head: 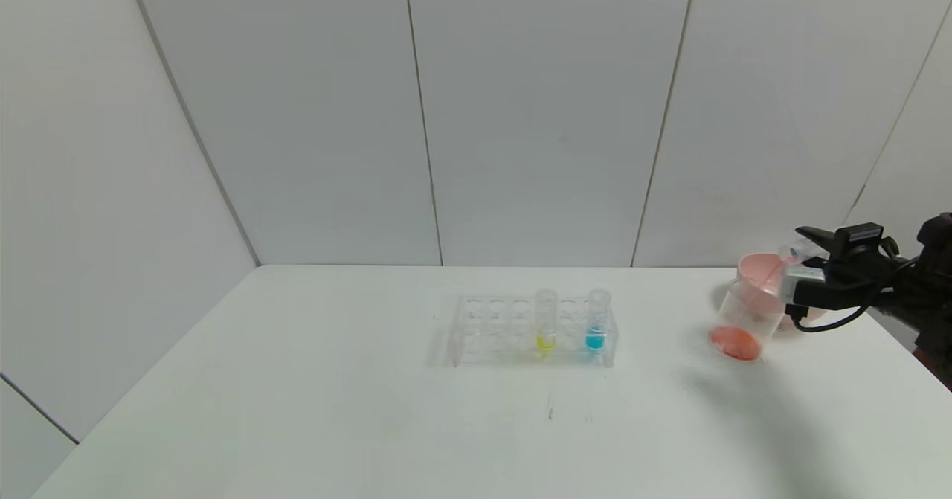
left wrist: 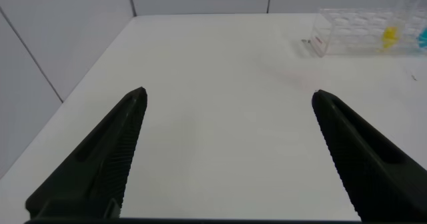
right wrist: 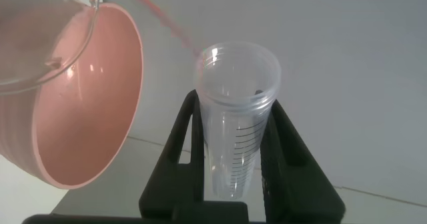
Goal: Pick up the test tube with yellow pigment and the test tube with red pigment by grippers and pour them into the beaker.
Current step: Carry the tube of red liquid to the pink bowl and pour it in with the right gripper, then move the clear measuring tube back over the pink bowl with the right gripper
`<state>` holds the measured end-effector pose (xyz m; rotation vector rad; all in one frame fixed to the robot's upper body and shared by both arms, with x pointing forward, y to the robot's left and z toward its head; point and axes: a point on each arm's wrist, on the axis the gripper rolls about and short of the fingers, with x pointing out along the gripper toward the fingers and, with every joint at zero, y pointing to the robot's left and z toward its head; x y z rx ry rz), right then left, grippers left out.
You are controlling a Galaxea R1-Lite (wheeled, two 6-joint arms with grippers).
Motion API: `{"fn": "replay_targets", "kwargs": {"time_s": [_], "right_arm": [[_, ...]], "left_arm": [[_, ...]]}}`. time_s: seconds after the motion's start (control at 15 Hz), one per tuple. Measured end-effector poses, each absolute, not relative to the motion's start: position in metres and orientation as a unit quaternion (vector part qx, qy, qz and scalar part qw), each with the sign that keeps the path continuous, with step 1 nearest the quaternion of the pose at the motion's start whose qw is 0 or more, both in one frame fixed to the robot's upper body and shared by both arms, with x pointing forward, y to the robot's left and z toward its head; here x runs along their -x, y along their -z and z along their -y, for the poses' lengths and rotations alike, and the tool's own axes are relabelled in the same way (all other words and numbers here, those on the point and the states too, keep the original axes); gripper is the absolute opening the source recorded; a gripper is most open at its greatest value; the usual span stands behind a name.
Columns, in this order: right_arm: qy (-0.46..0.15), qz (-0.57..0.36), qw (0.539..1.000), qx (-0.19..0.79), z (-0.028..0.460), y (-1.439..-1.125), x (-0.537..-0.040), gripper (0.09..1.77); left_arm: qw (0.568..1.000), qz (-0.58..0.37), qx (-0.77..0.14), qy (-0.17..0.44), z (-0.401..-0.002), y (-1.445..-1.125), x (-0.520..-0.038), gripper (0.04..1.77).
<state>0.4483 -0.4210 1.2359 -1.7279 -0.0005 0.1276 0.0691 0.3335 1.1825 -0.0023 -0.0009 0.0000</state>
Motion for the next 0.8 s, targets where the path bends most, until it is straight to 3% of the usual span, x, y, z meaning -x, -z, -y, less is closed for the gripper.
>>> {"fn": "replay_targets", "kwargs": {"time_s": [0.2, 0.4, 0.6, 0.8], "right_arm": [[-0.046, -0.009, 0.645, 0.763, 0.421, -1.237, -0.448, 0.54], [-0.042, -0.006, 0.671, 0.740, 0.420, -1.241, -0.451, 0.54], [-0.048, -0.020, 0.772, 0.634, 0.423, -1.252, -0.461, 0.54], [-0.049, -0.067, 0.906, 0.415, 0.428, -1.256, -0.468, 0.54]], "left_arm": [[1.000, 0.000, 0.001, 0.000, -0.334, -1.182, -0.069, 1.76], [1.000, 0.000, 0.001, 0.000, -0.334, -1.182, -0.069, 1.76], [1.000, 0.000, 0.001, 0.000, -0.334, -1.182, -0.069, 1.76], [1.000, 0.000, 0.001, 0.000, -0.334, -1.182, -0.069, 1.76]]}}
